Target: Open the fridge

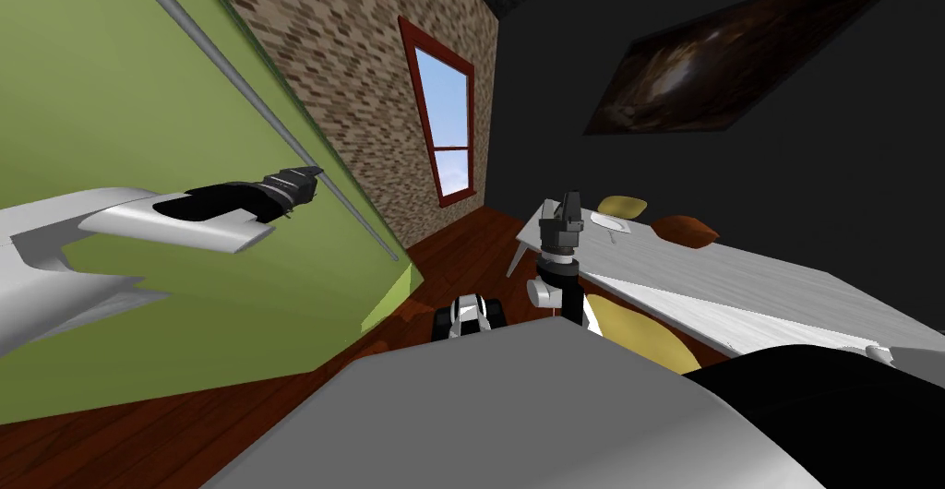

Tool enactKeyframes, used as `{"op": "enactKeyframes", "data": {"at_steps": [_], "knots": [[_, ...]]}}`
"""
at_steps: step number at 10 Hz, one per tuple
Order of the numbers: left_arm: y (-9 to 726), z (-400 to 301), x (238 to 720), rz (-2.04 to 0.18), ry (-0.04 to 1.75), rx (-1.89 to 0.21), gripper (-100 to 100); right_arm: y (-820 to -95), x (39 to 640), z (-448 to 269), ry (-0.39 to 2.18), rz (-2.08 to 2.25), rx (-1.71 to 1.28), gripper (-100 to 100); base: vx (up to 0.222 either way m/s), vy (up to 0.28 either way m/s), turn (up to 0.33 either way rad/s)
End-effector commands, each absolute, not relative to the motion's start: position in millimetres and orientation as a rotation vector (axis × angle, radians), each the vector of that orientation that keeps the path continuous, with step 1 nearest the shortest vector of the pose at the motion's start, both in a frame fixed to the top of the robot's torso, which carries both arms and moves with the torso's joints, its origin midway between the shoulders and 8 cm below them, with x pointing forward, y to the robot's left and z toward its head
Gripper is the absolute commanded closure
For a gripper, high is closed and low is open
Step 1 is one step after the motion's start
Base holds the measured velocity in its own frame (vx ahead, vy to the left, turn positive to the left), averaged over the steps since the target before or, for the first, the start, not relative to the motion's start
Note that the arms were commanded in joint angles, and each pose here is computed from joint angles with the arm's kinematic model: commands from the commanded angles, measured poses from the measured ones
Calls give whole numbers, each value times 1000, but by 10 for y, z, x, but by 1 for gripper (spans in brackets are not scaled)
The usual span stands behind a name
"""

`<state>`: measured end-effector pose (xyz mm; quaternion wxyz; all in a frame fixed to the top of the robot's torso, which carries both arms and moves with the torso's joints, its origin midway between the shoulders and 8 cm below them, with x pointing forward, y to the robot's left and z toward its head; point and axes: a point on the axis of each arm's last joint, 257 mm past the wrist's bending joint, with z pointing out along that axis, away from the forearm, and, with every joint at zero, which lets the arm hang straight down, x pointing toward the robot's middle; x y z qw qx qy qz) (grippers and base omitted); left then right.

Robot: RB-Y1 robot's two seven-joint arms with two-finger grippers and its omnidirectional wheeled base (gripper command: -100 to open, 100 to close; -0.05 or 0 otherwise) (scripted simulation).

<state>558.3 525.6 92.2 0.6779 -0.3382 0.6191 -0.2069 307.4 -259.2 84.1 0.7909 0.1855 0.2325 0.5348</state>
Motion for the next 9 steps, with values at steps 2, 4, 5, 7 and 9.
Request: {"op": "enactKeyframes", "data": {"at_steps": [2,4,5,7,9], "knots": [[5425,1100,5561,-419,1366,-785,-100,-2591,3073,842,500,1151,399,0,34,-69,-33],[5432,1107,5556,-416,1365,-788,100,-2592,3074,841,501,1151,399,0,3,-8,11],[5254,1112,5569,-445,1382,-763,100,-2592,3074,841,501,1151,399,0,-93,44,38],[5058,1138,5577,-478,1397,-732,100,-2591,3074,842,500,1151,399,0,-203,69,-1],[4682,1174,5572,-541,1427,-674,100,-2591,3074,842,500,1151,399,0,-213,79,16]]}}
